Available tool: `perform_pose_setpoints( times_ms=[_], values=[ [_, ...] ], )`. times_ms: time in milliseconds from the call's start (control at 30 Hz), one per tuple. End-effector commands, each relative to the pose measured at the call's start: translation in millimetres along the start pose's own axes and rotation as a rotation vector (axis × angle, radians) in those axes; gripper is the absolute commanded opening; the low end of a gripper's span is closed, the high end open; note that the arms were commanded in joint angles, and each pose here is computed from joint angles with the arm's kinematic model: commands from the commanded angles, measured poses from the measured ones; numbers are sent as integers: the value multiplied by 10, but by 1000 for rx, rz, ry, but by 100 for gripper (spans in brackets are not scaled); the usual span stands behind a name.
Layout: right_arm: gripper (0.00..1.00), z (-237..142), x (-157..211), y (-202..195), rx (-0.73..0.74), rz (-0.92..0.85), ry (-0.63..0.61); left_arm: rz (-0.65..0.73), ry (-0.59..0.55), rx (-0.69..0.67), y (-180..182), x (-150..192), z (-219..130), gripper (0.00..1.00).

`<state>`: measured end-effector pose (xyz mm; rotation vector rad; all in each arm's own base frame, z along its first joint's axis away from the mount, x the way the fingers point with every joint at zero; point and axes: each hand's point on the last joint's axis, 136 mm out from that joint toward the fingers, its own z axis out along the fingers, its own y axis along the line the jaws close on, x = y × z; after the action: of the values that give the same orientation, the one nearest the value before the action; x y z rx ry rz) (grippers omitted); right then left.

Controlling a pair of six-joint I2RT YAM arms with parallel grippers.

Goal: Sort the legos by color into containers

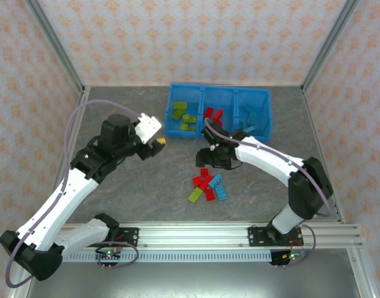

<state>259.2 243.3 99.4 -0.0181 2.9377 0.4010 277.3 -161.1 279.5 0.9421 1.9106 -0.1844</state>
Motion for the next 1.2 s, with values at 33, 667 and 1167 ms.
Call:
perform_pose_setpoints(
  times_ms=[33, 667, 1167],
  values=[
    [75, 245, -89, 54, 41, 52, 15, 162, -40, 86, -313, 343, 31, 84],
    [43, 656, -41, -101, 174, 65, 103, 105, -66, 60, -426, 762, 271, 99],
    [31, -617, -1239, -188, 179, 104, -408, 130, -57, 109, -510, 795, 293, 100]
  ],
)
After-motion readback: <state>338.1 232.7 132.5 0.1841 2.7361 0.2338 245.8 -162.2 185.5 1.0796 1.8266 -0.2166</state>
